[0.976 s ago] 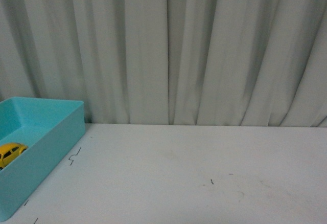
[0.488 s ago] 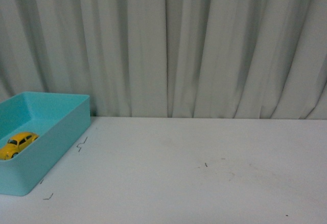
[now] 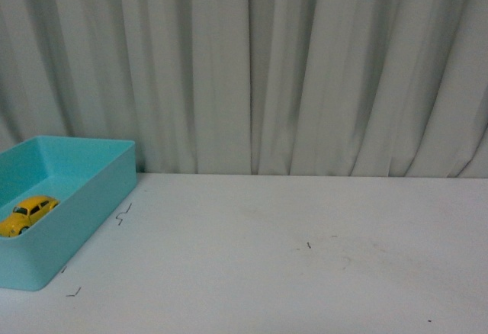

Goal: Wind up and store yellow beetle toy

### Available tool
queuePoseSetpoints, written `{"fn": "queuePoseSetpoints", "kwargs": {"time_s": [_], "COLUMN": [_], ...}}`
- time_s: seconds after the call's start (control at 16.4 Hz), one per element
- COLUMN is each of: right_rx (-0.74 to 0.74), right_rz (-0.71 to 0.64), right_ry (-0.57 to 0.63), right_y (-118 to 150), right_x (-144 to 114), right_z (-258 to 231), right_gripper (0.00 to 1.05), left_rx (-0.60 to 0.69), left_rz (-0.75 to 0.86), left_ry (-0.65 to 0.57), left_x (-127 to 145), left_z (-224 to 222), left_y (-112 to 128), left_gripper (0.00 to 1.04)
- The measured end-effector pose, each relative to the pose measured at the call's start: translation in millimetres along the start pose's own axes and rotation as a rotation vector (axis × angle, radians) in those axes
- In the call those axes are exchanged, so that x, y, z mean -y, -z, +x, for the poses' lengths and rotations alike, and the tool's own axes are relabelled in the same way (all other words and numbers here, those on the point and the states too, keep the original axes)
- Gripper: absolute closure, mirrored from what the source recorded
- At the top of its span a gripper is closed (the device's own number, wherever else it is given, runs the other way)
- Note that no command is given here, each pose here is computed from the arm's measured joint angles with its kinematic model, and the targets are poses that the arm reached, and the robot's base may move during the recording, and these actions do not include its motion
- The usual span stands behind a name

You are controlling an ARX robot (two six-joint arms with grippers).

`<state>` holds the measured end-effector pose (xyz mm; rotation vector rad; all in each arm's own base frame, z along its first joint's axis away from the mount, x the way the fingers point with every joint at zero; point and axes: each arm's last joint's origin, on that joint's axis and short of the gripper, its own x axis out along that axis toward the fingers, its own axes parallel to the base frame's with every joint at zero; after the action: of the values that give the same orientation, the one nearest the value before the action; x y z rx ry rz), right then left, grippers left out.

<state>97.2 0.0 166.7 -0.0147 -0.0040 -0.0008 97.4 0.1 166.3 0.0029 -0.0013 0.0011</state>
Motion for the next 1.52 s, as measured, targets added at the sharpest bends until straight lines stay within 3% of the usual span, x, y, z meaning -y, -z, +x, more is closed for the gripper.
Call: {"fn": "queuePoseSetpoints", "kwargs": {"time_s": [1.52], "right_rx": [0.001], "right_rz": [0.000], "right_ry": [0.000], "right_y": [-0.1], "right_x": [0.0], "right_z": [0.0], "right_gripper": [0.07], "left_rx": [0.001], "left_rz": [-0.002], "left_ry": [0.001], "left_x": [0.0], "left_z": [0.0], "left_y": [0.0], "left_gripper": [0.07]}}
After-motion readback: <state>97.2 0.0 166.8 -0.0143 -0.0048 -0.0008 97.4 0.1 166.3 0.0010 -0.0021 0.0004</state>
